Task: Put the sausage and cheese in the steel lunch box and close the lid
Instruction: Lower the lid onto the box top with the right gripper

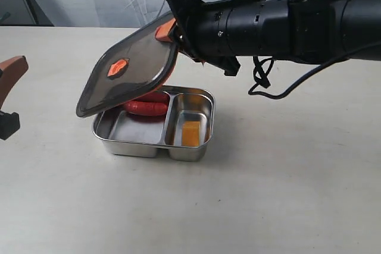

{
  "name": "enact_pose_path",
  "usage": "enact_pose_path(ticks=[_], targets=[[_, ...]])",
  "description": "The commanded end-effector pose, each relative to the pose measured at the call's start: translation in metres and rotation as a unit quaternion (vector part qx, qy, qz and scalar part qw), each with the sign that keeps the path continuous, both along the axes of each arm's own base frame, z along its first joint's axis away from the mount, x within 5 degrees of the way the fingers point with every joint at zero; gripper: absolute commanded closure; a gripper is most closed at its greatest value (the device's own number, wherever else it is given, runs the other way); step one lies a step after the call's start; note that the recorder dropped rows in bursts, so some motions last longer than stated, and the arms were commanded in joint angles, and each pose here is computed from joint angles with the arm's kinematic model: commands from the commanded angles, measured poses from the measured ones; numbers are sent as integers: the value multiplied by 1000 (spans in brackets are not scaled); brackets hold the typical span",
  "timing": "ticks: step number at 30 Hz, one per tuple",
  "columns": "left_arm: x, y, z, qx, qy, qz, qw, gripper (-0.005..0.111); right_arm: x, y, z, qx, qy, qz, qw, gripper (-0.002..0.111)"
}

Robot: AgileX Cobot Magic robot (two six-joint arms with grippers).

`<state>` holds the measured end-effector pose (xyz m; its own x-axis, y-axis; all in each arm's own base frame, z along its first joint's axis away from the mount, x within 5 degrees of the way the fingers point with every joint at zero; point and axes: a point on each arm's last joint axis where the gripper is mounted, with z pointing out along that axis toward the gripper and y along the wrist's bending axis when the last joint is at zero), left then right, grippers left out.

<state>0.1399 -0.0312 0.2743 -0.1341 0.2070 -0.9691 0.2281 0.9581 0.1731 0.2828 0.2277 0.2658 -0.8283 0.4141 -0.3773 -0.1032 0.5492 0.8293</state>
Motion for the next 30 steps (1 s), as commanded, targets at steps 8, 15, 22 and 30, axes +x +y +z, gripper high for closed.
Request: enact_pose_path(ticks=[8,15,22,30], targets=[[0,0,0,-4,-3,2,1000,58,8,4,-23,-41,8,7,999,109],[0,0,0,-5,-4,3,1000,58,6,3,-24,-71,-15,32,997,109],[0,0,0,-5,-4,3,1000,58,5,2,-26,-96,-24,46,994,109],[0,0,0,-2,-4,2,1000,58,5,-1,-31,-136,-30,52,989,109]])
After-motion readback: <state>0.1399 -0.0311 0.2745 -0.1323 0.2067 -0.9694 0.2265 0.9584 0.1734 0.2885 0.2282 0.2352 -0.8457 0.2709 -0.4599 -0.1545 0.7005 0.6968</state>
